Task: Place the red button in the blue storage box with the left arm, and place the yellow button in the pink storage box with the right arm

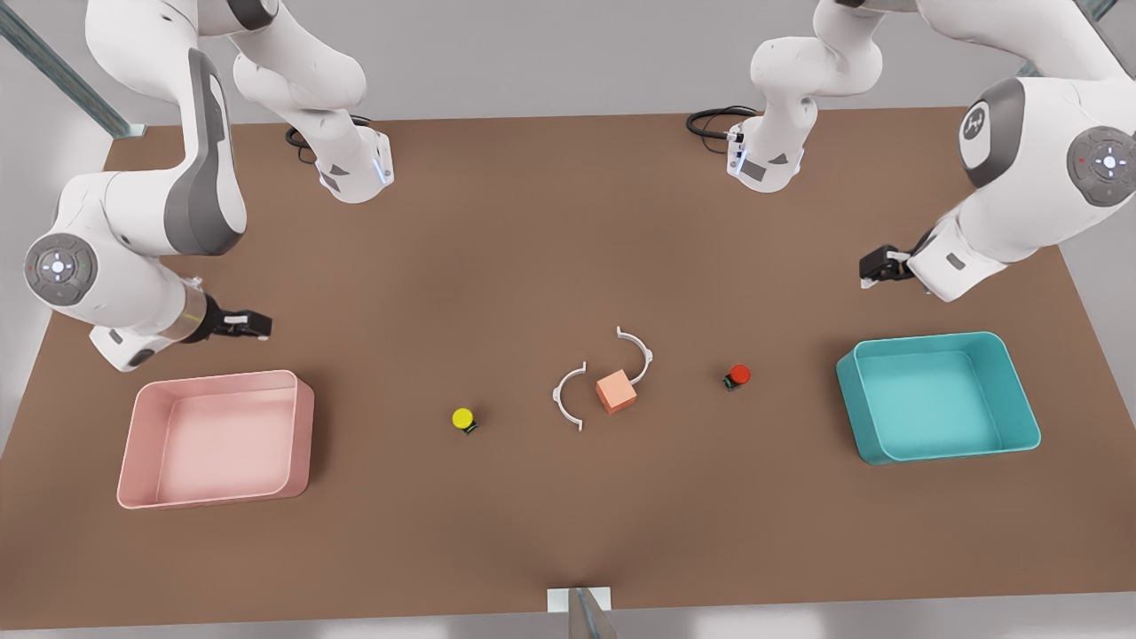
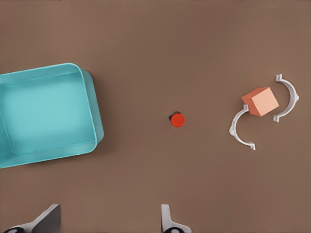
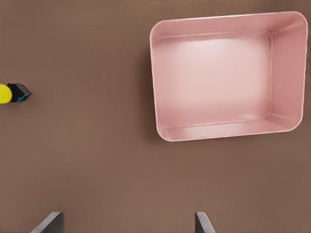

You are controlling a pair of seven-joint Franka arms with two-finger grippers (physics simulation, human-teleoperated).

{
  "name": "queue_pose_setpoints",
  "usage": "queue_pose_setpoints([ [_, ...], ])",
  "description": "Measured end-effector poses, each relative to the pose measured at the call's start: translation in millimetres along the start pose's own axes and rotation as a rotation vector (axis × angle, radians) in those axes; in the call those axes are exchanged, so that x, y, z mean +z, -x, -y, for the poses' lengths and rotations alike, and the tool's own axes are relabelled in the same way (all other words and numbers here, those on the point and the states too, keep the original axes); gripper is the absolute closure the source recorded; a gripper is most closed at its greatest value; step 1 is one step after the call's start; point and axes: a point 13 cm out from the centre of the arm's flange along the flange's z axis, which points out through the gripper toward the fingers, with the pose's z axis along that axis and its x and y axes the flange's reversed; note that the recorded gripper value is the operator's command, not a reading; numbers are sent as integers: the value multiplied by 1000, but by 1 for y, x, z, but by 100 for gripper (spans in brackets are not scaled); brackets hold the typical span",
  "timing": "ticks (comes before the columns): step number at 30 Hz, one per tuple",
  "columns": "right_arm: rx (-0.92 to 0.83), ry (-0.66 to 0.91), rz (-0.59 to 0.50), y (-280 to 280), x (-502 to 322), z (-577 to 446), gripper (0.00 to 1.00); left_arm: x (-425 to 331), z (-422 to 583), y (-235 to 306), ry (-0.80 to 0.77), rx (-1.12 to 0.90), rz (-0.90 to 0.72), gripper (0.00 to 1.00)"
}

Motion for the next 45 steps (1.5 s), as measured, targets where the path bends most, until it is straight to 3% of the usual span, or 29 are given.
queue_pose_setpoints([
  [4,5,2,2,9,13,-3,0,30,31,22,4,69,-23,0],
  [7,-20,0,-70,2,71,-29,0,109,119,42,-4,204,-77,0],
  [11,-31,9,-120,2,172,-54,0,226,143,53,-16,224,-111,0],
  [16,-73,60,-6,45,189,-140,0,318,136,55,-19,210,-44,0],
  [23,-52,145,118,110,186,-269,0,354,117,79,-19,199,95,0],
  [28,27,153,130,119,203,-314,0,380,116,82,-16,214,118,0],
  [37,213,93,77,122,275,-303,0,399,106,88,-14,217,131,1],
  [38,229,91,75,122,280,-304,0,404,103,87,-14,214,125,5],
  [42,283,91,76,124,293,-305,0,413,98,83,-13,212,117,35],
  [45,315,97,76,124,300,-309,0,413,97,83,-12,214,121,45],
])
